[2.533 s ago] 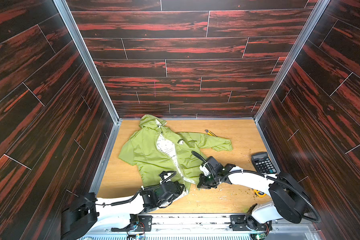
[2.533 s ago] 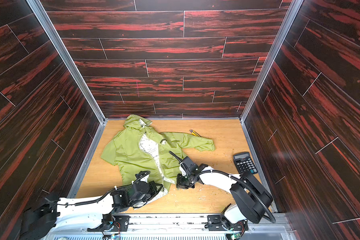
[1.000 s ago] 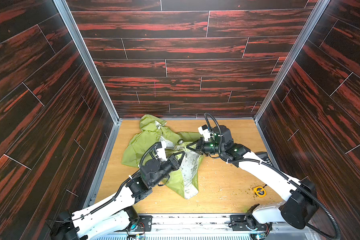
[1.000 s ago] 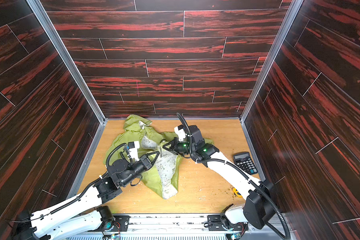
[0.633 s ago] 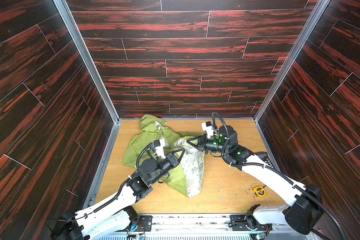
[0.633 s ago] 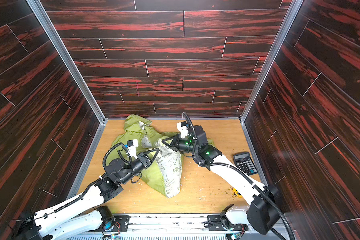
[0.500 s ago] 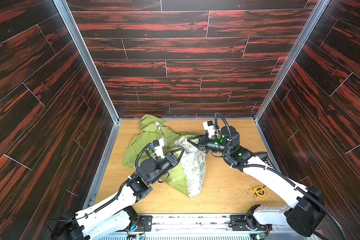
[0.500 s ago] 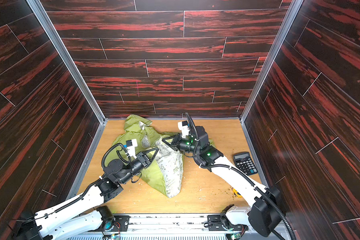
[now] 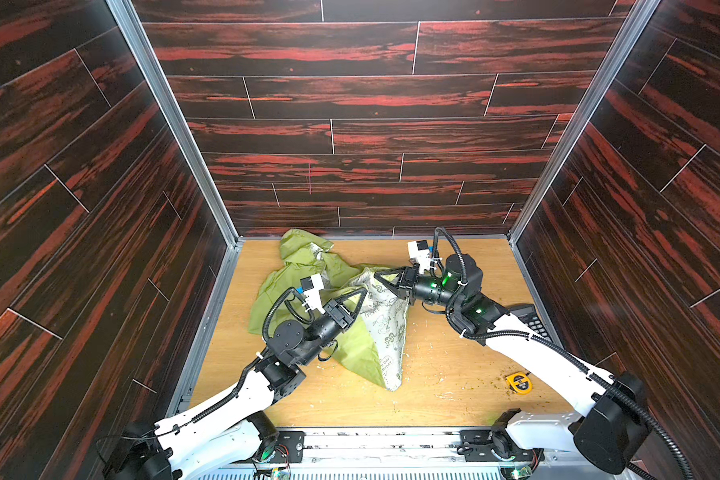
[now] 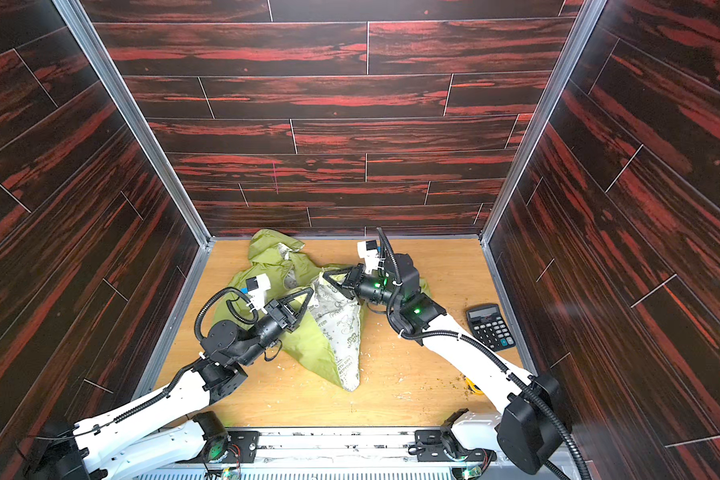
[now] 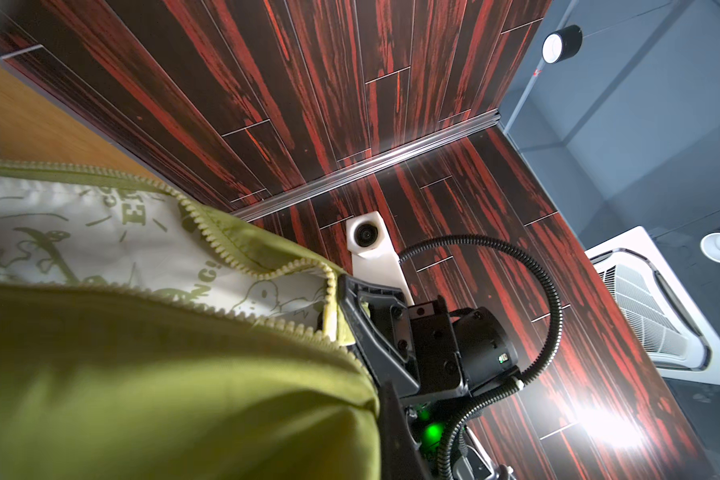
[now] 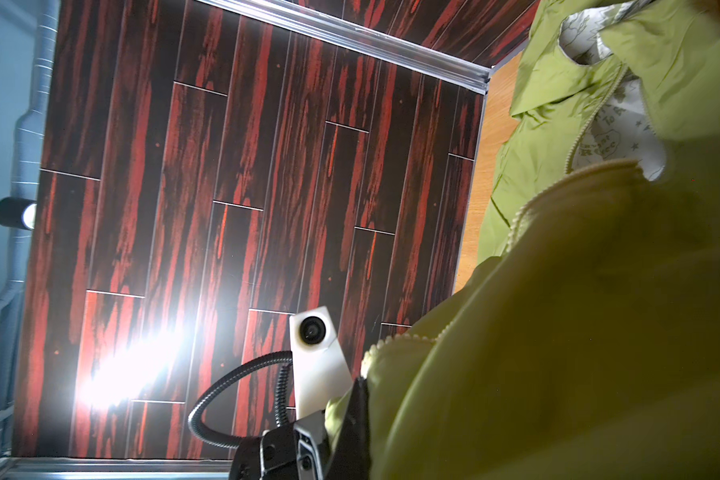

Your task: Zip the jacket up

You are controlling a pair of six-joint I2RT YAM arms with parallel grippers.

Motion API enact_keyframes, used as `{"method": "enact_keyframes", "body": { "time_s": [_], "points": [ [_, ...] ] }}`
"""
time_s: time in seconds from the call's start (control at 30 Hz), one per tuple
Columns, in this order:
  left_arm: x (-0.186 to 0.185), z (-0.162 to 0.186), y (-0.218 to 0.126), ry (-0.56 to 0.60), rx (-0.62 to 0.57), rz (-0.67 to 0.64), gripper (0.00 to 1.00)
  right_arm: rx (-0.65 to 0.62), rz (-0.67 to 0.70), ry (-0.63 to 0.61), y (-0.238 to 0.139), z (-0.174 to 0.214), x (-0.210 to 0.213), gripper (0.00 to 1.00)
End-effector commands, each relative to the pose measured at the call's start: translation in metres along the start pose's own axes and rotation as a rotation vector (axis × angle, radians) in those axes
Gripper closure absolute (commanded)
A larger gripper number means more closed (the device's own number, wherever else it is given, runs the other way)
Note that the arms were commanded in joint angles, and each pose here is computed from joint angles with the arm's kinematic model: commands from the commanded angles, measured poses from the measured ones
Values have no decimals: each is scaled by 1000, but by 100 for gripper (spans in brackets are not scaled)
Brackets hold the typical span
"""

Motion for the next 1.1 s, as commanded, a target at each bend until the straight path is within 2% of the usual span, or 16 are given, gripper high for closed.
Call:
{"method": "enact_keyframes", "body": {
  "time_s": [0.0,1.07],
  "points": [
    [-21,-12,0,-24,-45,95,100,12,-106,-39,-13,11,34,100],
    [-34,-26,-14,-107,-119,163,100,43,-166,-9,-21,38,45,100]
  ]
}}
Point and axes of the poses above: each gripper's point midway between its finger pads, its own y axis out along the fingers, its own x axis along the line the jaws close on, z = x × y, the point moved 1 cm from there along -y, back along the fingers, and after that the axes turned 14 degrees about y, right-handed, at the moved point
